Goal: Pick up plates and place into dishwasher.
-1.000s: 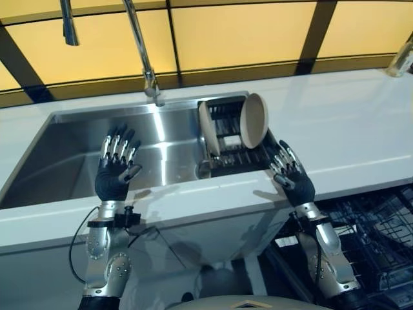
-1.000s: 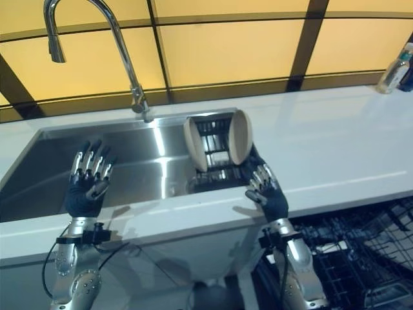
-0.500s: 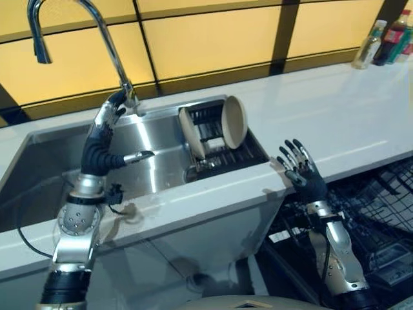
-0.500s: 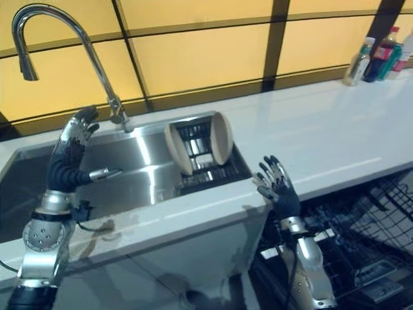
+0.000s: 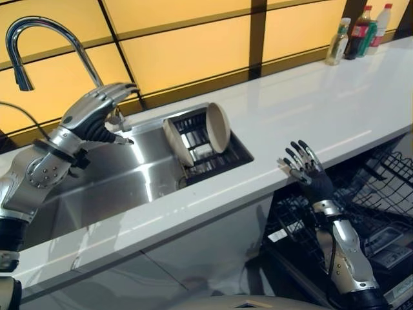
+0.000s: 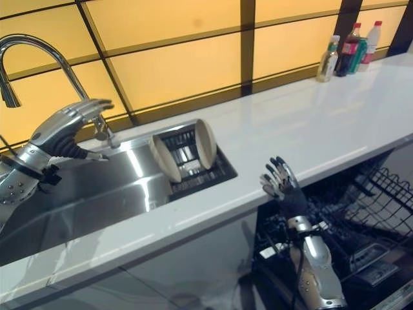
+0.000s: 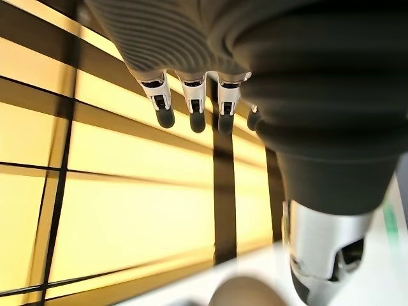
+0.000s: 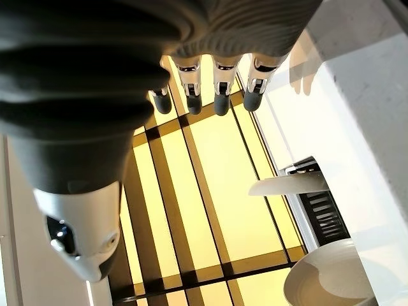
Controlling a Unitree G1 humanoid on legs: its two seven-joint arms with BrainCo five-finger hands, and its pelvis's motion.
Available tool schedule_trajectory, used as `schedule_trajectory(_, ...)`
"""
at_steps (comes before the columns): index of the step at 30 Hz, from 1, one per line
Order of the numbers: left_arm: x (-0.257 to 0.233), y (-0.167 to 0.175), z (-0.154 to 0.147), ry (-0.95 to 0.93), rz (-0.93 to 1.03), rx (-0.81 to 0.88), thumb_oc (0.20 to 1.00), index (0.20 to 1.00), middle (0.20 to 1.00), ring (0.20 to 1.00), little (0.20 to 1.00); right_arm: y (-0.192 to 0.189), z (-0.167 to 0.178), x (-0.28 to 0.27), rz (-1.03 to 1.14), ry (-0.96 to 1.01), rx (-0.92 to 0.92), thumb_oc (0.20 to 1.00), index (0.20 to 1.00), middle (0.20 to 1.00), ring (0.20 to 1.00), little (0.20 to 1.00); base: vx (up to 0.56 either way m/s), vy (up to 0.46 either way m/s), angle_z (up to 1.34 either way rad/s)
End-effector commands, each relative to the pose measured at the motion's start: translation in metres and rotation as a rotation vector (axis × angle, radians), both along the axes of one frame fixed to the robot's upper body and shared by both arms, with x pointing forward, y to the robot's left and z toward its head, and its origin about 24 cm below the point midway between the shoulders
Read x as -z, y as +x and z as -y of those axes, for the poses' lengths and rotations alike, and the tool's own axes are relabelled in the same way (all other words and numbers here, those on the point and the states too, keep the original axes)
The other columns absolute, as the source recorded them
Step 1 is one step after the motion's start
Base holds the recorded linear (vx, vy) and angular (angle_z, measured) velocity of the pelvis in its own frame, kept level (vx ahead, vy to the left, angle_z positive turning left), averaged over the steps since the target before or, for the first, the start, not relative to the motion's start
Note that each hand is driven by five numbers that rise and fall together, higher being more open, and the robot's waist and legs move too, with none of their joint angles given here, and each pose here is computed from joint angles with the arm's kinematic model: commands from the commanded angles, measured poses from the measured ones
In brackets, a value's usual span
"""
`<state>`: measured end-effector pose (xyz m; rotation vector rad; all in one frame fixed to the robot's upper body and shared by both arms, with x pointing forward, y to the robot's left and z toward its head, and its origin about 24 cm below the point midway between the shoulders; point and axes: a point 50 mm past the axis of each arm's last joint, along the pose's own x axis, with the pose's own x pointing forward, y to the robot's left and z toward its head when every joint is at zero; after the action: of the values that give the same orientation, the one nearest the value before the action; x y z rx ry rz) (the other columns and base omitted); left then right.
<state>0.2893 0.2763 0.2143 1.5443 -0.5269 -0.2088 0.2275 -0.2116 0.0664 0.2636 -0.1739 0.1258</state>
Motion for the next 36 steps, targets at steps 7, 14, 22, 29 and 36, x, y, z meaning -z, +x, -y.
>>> schedule_trajectory(7, -0.038, 0.017, -0.007, 0.322, 0.013, -0.073, 1.000, 1.000, 1.000, 1.000, 1.000, 0.004, -0.005, -0.031, 0.139, 0.001, -0.037, 1.000, 1.000, 1.000, 1.000, 1.000, 0.06, -0.010, -0.01)
schedule_trajectory(14, -0.019, 0.017, -0.017, 0.448, 0.029, -0.073, 1.000, 1.000, 1.000, 1.000, 1.000, 0.000, 0.002, -0.029, 0.127, 0.005, -0.027, 1.000, 1.000, 1.000, 1.000, 1.000, 0.06, -0.007, -0.06)
schedule_trajectory(22, 0.001, 0.016, -0.020, 0.560, 0.148, -0.023, 1.000, 1.000, 1.000, 1.000, 1.000, -0.002, 0.004, -0.028, 0.114, 0.001, -0.018, 1.000, 1.000, 1.000, 1.000, 1.000, 0.06, -0.015, -0.06)
schedule_trajectory(29, 0.025, 0.016, -0.018, 0.703, 0.142, 0.024, 1.000, 1.000, 1.000, 1.000, 1.000, -0.002, 0.004, -0.027, 0.096, 0.000, -0.003, 1.000, 1.000, 1.000, 1.000, 1.000, 0.05, -0.024, -0.14)
schedule_trajectory(36, 0.032, 0.017, -0.027, 0.745, 0.063, -0.051, 1.000, 1.000, 1.000, 1.000, 1.000, -0.002, 0.004, -0.027, 0.082, 0.001, -0.004, 1.000, 1.000, 1.000, 1.000, 1.000, 0.03, -0.023, -0.04)
